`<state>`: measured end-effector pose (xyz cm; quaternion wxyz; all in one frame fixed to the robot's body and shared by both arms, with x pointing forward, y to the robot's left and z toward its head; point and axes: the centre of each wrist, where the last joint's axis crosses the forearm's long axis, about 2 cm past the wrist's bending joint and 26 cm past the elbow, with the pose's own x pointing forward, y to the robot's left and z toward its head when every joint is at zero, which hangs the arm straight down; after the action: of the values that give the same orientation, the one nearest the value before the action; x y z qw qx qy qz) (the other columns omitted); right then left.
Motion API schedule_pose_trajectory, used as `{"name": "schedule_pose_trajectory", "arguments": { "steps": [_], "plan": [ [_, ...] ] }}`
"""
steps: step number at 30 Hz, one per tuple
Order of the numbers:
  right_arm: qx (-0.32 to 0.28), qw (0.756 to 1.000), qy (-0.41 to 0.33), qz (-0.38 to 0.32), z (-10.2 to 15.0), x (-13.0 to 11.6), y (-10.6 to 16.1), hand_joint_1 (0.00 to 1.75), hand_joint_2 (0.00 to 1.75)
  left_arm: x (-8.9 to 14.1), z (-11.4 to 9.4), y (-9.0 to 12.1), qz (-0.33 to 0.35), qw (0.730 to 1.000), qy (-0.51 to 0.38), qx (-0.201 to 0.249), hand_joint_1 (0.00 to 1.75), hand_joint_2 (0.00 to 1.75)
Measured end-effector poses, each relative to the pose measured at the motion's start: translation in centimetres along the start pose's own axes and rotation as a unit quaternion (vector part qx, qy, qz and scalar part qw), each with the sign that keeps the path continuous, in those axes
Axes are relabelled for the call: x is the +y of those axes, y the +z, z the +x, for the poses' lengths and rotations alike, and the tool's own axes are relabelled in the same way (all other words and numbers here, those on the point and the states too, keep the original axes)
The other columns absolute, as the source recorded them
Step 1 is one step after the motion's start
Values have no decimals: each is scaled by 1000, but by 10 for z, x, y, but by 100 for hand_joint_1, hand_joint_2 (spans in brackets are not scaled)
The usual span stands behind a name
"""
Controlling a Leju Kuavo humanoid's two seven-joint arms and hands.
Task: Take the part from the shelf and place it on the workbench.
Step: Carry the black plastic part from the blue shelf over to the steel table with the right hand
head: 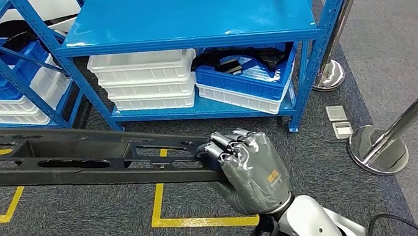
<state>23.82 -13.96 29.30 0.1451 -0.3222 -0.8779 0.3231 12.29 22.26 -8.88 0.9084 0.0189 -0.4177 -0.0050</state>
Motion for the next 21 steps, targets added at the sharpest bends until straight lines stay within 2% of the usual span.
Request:
{"name": "schedule_pose_trajectory", "arguments": {
  "steps": [7,21],
  "plan": [
    [2,998,-55,13,1,1,-2,175,175,0,3,-2,-1,1000,-1,-7,0,175],
    [11,999,-47,-3,3,5,0,175,175,-1,4,-3,-6,1000,-6,-4,0,175]
  ]
}}
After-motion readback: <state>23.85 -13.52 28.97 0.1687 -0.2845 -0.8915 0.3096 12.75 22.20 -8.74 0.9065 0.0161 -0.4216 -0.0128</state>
